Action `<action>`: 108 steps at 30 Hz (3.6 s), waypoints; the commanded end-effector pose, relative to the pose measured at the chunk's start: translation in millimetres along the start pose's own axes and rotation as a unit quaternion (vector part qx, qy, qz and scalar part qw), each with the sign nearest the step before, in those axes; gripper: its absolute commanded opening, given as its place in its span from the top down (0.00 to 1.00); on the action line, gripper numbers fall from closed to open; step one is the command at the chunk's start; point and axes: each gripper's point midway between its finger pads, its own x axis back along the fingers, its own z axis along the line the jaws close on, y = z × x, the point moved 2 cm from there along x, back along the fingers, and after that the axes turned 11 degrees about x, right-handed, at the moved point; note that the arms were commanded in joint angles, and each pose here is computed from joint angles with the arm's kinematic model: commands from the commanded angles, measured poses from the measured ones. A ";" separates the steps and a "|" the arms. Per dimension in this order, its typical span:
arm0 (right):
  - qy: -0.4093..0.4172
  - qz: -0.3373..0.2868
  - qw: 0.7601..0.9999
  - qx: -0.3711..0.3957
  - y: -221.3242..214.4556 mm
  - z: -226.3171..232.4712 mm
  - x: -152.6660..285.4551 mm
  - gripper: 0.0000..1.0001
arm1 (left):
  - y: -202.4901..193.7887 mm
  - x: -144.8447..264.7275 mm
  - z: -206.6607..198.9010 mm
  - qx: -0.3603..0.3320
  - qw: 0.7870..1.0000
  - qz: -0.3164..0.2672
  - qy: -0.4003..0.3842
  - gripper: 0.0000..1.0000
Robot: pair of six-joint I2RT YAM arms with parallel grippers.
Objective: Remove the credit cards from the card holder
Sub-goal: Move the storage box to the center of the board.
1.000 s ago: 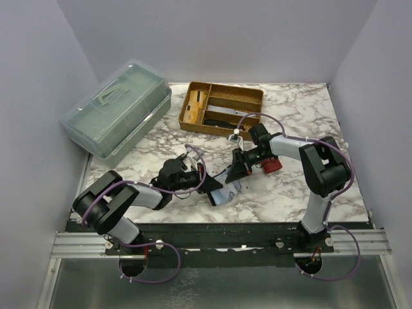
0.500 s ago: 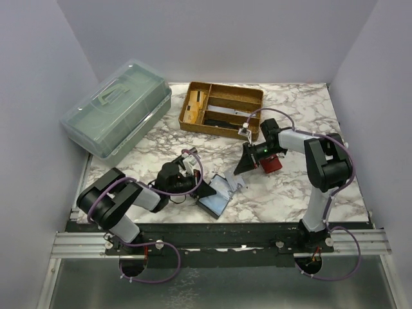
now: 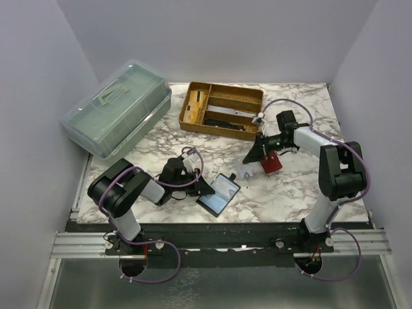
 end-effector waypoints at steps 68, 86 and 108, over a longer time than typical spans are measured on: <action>-0.357 0.217 0.874 0.249 99.8 -207.2 62.9 1.00 | 47.1 99.7 -67.0 -0.078 0.972 -0.211 0.073 0.06; -0.363 0.113 0.892 0.246 148.6 -166.1 61.4 1.00 | 140.4 63.7 -124.7 -0.082 0.957 -0.275 0.040 0.01; -0.240 0.137 0.940 0.200 78.7 -140.5 26.9 1.00 | 241.2 80.8 -85.8 -0.018 0.937 -0.334 0.096 0.01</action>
